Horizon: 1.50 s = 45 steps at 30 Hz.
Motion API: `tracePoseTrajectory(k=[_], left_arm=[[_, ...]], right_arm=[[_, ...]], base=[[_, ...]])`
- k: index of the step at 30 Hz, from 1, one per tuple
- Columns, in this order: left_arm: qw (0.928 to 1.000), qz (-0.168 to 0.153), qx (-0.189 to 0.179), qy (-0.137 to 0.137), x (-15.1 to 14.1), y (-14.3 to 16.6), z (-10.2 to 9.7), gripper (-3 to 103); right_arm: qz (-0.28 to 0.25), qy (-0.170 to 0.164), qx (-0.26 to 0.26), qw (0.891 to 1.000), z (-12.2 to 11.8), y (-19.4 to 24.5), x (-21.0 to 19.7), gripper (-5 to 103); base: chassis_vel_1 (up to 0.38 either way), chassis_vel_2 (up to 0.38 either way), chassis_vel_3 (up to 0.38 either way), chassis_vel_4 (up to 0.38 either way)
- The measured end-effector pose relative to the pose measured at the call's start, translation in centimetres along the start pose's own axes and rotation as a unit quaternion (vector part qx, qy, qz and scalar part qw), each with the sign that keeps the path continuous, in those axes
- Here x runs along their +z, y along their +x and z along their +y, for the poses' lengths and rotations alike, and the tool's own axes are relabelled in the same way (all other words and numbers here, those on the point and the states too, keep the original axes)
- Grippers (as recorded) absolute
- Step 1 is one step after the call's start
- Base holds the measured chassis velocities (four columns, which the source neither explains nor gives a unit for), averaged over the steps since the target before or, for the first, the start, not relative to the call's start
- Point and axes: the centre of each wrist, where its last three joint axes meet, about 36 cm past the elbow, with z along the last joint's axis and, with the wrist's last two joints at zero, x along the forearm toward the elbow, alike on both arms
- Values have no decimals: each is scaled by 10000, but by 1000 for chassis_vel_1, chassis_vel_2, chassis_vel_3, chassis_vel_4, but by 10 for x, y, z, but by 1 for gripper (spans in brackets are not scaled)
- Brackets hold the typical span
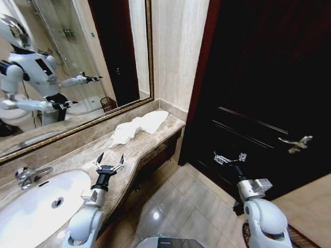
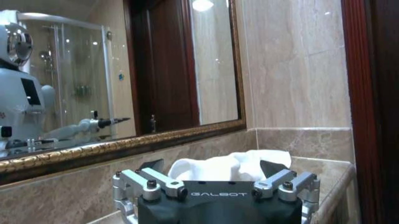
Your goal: Discard the used towel into the hamper.
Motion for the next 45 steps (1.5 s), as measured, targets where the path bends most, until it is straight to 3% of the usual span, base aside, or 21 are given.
tracePoseTrajectory(k=[38,45], left_arm=[[9999,-112,-32,12,0,-1,0,100],[9993,92,-348,87,-1,-3,-6,100]], right_arm=[[23,-5,55,10000,2,4,4,100],[73,-42,115,9999,4,1,6,100]], base=[[-72,71,73,-75],[-45,68,47,-60]])
